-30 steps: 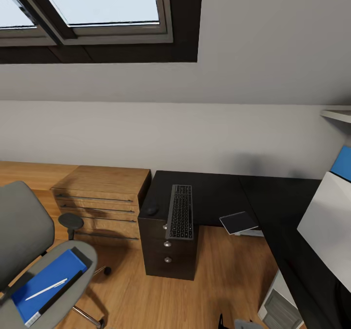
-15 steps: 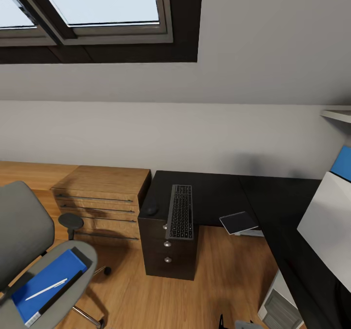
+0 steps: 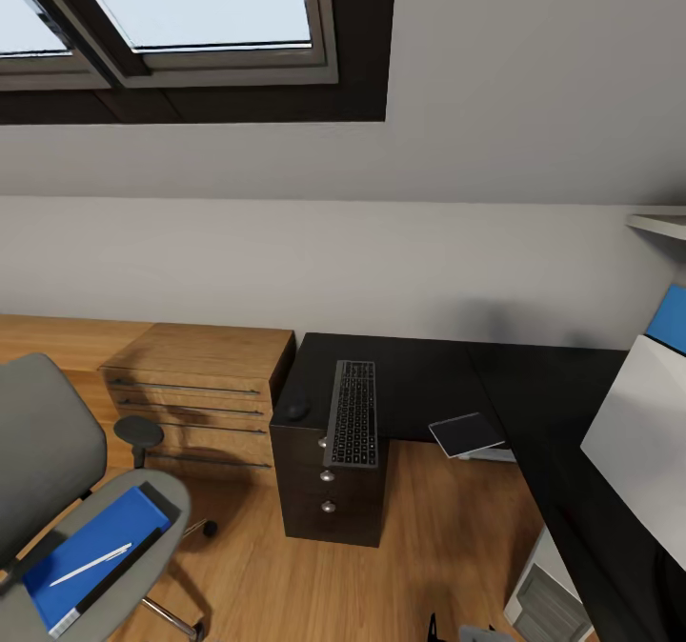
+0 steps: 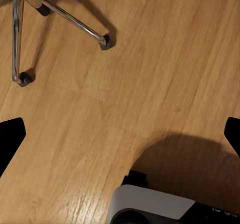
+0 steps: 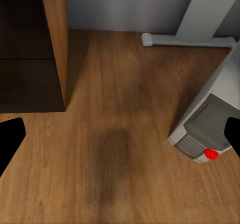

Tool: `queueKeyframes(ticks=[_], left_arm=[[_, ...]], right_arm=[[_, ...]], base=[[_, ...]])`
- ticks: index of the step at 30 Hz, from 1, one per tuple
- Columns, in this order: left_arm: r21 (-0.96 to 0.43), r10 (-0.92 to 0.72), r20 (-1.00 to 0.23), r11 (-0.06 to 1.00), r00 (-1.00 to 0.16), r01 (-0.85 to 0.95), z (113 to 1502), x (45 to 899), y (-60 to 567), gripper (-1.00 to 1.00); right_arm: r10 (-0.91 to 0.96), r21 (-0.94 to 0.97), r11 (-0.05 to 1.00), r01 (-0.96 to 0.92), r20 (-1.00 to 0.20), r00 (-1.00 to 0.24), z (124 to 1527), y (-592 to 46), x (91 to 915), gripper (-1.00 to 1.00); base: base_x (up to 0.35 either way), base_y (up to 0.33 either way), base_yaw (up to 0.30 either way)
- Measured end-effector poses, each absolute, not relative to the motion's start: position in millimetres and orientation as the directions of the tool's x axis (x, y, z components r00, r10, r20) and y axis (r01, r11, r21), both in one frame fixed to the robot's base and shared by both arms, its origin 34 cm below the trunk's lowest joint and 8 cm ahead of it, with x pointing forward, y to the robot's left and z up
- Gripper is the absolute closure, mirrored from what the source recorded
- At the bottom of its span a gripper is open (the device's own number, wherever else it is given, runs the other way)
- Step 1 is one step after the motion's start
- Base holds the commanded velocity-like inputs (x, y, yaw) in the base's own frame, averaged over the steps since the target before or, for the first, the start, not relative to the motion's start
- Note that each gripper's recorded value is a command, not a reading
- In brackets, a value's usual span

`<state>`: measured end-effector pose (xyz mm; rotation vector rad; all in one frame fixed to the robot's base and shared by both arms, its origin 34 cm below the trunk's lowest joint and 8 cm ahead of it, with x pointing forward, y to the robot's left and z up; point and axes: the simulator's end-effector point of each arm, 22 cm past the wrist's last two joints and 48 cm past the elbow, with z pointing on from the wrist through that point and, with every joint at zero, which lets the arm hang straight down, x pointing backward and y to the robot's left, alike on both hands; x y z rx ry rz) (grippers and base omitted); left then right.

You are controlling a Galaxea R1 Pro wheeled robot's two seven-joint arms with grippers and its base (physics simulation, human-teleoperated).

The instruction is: In the bedroom, organize the workspace by keeping the computer under the desk, ensuring the monitor is on the desk, placing the keyboard on the desk next to the monitor, placing the mouse on the desk next to the keyboard, moving the folder from the swivel chair onto the desk next to the mouse, stacking the notebook on top of the folder with the pen on top of the notebook, and positioning the swivel chair next to the desk.

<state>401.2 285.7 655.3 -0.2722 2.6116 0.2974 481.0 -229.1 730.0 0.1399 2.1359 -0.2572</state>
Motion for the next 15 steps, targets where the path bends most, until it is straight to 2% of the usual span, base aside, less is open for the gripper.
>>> queueKeyframes(ticks=[5,15], left_arm=[[0.160,-0.137,-0.494,0.956,-0.858,-0.245,655.1,401.2,285.6,-1.00],[0.159,-0.138,-0.494,0.956,-0.858,-0.245,654.9,401.2,284.9,-1.00]], right_arm=[[0.001,-0.129,0.972,0.199,-0.838,-0.546,729.8,-228.5,481.2,-1.00],[0.002,-0.127,0.972,0.199,-0.838,-0.546,729.9,-227.9,481.5,-1.00]], base=[[-0.126,0.117,0.000],[-0.229,0.211,-0.025]])
